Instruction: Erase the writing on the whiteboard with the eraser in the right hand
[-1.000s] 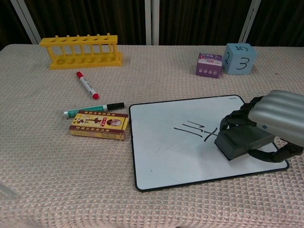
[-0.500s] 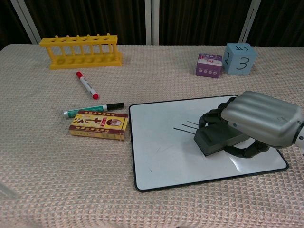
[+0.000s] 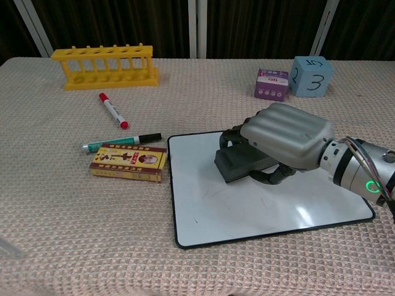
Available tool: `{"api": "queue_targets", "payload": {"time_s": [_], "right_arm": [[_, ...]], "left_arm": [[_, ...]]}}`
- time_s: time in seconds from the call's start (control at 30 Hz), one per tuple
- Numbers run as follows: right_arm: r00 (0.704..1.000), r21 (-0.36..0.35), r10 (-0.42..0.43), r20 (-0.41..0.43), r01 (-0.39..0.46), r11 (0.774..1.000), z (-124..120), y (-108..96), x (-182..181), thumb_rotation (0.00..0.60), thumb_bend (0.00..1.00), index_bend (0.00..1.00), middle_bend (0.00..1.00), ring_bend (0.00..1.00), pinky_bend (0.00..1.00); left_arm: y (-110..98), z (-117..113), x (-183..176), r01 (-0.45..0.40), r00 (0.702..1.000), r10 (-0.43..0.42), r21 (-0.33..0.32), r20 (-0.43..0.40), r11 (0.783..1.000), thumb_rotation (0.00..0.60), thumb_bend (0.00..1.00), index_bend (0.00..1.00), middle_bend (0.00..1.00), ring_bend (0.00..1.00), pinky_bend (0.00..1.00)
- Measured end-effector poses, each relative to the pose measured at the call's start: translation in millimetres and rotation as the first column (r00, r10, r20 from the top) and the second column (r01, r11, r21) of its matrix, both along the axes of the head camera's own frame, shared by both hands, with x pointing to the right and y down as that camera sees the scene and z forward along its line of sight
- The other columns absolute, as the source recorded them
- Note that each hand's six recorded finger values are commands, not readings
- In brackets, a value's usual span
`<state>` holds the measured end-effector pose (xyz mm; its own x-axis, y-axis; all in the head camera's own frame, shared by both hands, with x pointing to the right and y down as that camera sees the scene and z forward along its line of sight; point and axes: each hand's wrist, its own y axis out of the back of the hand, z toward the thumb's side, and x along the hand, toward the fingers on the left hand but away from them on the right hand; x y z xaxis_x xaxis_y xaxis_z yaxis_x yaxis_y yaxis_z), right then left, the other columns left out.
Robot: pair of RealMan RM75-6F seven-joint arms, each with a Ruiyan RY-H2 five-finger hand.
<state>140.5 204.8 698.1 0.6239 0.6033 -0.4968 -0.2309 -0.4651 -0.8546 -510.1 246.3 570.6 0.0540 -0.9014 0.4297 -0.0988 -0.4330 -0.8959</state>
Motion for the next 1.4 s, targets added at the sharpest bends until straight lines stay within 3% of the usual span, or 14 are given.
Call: {"api": "queue_targets", "payload": {"time_s": [0.23, 0.43, 0.77, 1.4], "right_arm": [[0.999, 0.024, 0.037, 0.015, -0.037, 0.999, 4.1, -20.9, -16.1, 0.6, 0.38, 0.74, 0.62, 0.52, 0.6], [0.999, 0.019, 0.052, 0.007, -0.052, 0.998, 5.0, -23.8, -11.7, 0.6, 0.38, 0.74, 0.62, 0.52, 0.6], [0.996, -0.02, 0.057, -0.061, -0.059, 0.998, 17.2, -16.0, 15.1, 0.6, 0.38, 0.74, 0.62, 0.52, 0.6], [0.995, -0.079, -0.016, -0.103, 0.008, 0.997, -6.1, 16.8, 66.5, 0.6, 0.38, 0.74, 0.62, 0.52, 0.6]], "left_arm": [[-2.3, -5.2, -4.5, -0.005, 1.0, 0.005, 0.007, 0.01, 1.0, 0.6, 0.16, 0.23, 0.22, 0.15, 0.25], [-2.9, -6.7, -3.7, -0.007, 1.0, 0.007, 0.007, 0.008, 1.0, 0.6, 0.16, 0.23, 0.22, 0.15, 0.25], [-4.0, -6.0, 5.1, -0.028, 1.0, 0.028, 0.006, 0.004, 1.0, 0.6, 0.16, 0.23, 0.22, 0.15, 0.25], [-3.4, -8.5, 20.1, -0.047, 0.999, 0.047, 0.007, 0.008, 0.999, 0.599, 0.16, 0.23, 0.22, 0.15, 0.25]]}}
